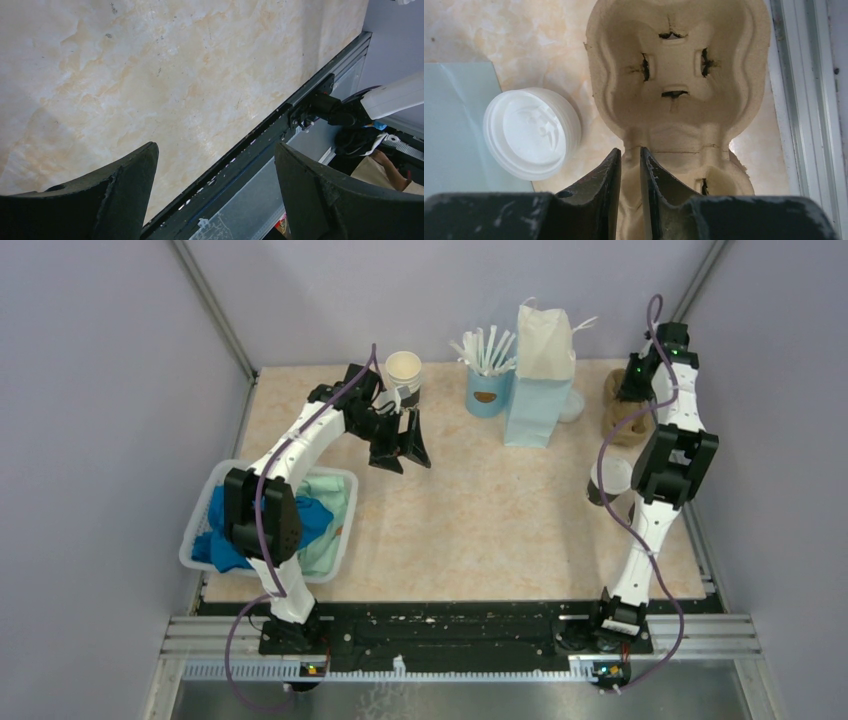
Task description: Pack the takeout coffee
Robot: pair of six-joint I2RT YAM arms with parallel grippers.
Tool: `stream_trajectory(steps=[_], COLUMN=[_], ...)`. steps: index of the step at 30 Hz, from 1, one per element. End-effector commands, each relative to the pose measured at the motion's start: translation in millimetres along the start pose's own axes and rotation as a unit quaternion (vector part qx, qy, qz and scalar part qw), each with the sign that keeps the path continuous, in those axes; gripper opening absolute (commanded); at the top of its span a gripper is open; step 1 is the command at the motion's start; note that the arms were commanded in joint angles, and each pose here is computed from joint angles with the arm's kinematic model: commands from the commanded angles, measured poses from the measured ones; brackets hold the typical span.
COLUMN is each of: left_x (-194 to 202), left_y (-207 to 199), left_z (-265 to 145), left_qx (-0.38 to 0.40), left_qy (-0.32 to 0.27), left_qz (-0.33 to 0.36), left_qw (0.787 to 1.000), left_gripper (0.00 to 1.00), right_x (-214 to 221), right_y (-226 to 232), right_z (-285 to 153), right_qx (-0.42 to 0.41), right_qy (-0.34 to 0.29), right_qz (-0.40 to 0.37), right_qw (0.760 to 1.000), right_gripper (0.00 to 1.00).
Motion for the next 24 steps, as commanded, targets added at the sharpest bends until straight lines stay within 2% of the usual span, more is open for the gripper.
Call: stream_trajectory(steps=[1, 12, 16, 19, 24], left_x=[-8, -8, -7, -7, -7], left_y=[-8, -7, -8, -7, -8], left_z=[-7, -7, -8, -8, -8], left_qx=[0.014, 0.013, 0.011, 0.009, 0.012], left_qy=[-0.015, -0.014, -0.016, -0.016, -0.017], left_qz=[0.017, 0.016, 0.018, 0.019, 0.020], left_qw=[1.000, 1.000, 1.000, 1.000, 1.000], left_gripper=[0.92, 0.92, 0.92, 0.92, 0.92], right_x=[-6, 0, -3, -13, -25], right_y=[-3, 5, 6, 8, 8], right_z=[3, 14, 12, 0, -17], right_qx=[0.029, 0.042, 0.045, 0.044, 0.025], right_qy=[-0.009, 0.000, -0.004, -0.022, -0.046], right_qz=[-0.014, -0.027, -0.023, -0.020, -0.004], right_qw=[0.999, 0.999, 0.999, 0.999, 0.999], right_gripper=[0.20, 0.21, 0.09, 0.05, 0.06])
Point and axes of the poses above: each gripper's point midway between its finger pads, its own z axis out along the fingers, its own y axis along the line the jaws close on, x = y × z, the point moved 8 cm from there along -z, back along the fingers, and after that the axes turned 2 degrees about -z, right-handed, at the moved point
